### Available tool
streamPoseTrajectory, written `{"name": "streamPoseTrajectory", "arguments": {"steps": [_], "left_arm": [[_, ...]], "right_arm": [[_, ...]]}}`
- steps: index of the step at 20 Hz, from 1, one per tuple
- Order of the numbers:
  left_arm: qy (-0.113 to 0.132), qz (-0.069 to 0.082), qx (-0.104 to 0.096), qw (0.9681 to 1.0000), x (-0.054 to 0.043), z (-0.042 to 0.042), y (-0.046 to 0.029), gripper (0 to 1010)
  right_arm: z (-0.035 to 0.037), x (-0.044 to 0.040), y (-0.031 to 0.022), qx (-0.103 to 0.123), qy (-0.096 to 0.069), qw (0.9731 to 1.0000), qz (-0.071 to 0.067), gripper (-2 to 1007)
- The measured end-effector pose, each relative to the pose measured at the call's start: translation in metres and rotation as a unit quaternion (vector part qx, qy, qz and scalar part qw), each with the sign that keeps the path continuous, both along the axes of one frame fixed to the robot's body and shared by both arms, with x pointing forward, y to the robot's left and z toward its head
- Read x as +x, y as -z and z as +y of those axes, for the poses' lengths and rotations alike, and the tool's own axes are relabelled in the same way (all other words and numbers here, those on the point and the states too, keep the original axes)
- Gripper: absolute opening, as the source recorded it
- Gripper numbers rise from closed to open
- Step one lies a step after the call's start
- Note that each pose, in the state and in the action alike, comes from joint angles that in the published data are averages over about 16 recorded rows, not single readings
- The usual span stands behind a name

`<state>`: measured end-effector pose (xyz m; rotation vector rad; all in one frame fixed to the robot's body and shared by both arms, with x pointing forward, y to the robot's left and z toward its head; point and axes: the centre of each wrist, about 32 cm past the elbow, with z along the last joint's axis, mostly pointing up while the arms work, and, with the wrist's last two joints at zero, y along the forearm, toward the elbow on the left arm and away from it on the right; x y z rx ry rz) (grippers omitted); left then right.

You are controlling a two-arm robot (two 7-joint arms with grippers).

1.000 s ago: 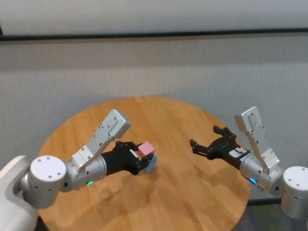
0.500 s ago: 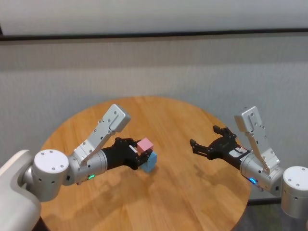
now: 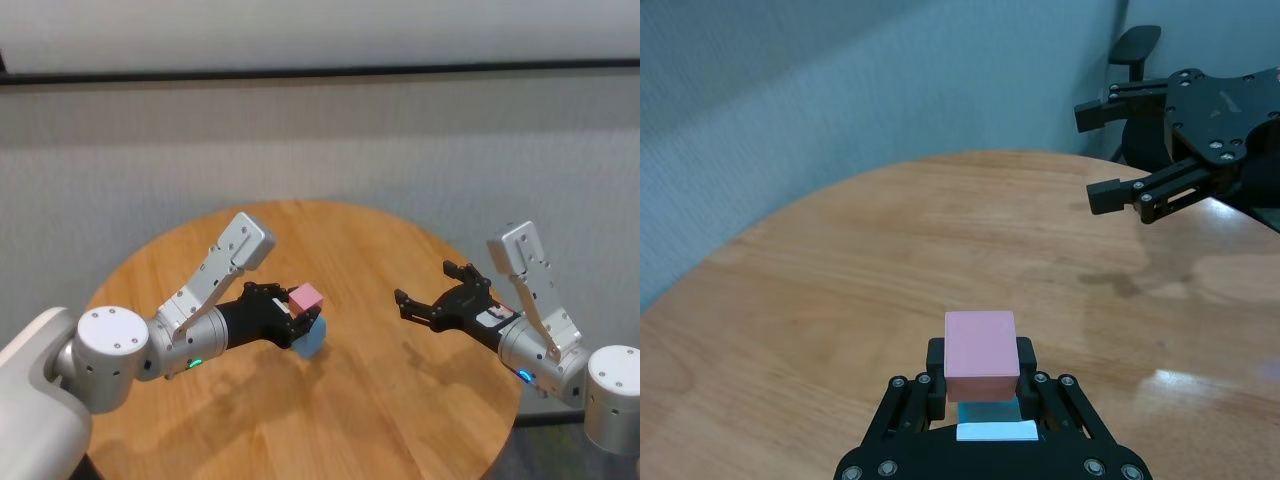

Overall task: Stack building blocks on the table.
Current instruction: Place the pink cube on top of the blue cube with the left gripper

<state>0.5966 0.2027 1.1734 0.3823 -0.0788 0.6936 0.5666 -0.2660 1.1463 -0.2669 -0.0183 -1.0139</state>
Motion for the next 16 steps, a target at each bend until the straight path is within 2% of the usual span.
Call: {"name": "streamPoseTrajectory", "arguments": {"steps": [16], "left_arm": [[0.005,0.005,0.001,1.0,-0.0021,-0.0064,0.005,395]], "right_arm": [[0.0,0.0,0.0,0.0,0.0,1.0,0.0,1000]]}}
